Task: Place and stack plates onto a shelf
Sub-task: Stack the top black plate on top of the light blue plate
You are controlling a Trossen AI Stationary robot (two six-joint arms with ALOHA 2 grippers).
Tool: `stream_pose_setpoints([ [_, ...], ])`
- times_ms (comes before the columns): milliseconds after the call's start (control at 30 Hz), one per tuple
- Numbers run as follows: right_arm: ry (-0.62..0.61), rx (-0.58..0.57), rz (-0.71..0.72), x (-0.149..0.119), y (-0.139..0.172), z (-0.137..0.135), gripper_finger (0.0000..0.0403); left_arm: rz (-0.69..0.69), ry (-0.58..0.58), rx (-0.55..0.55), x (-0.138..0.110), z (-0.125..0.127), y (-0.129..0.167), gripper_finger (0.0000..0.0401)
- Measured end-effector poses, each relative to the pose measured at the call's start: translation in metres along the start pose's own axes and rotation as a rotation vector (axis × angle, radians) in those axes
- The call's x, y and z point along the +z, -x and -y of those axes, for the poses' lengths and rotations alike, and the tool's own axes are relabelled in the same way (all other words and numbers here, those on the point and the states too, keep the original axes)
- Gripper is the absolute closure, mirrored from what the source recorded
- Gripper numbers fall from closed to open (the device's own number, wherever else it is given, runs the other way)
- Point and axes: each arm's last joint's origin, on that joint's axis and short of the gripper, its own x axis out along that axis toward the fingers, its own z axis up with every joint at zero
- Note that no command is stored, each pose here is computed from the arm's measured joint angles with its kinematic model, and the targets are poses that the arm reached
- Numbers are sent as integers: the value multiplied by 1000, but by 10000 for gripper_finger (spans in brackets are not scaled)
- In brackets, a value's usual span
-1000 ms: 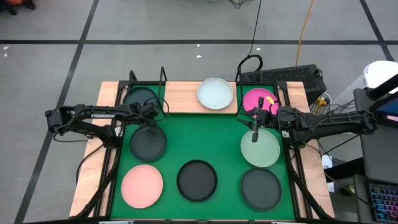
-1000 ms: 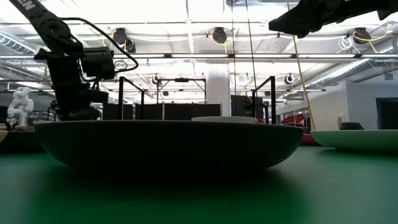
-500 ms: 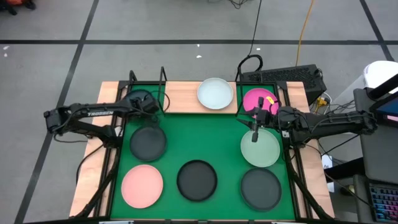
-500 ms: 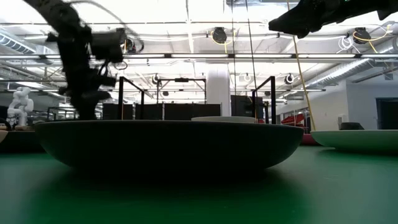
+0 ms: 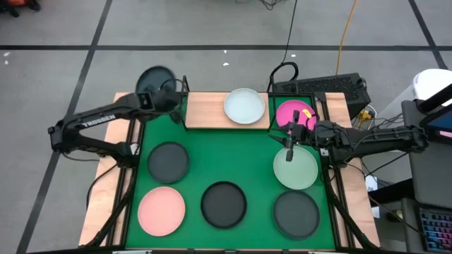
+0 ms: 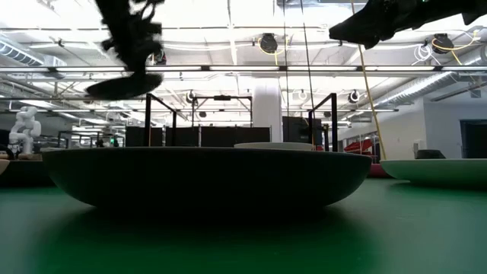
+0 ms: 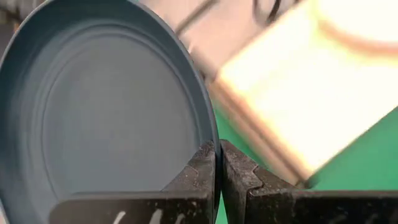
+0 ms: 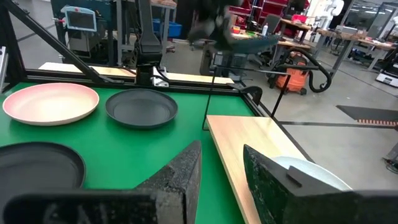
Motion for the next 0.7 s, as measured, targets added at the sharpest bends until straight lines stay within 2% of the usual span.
stream_pose_setpoints([
  [167, 4, -2, 15, 1, 0, 0, 300, 263, -33, -100, 36, 6, 16, 393],
  [300, 2, -3, 29, 3, 0, 0, 300, 395, -101, -200, 55, 24, 8, 393],
  [533, 22, -7, 46, 5, 3, 1, 300, 528, -222, -373, 76, 65, -23, 393],
  [700, 13, -13, 94, 10, 14, 5, 300, 551, -314, -450, 79, 91, -52, 393],
])
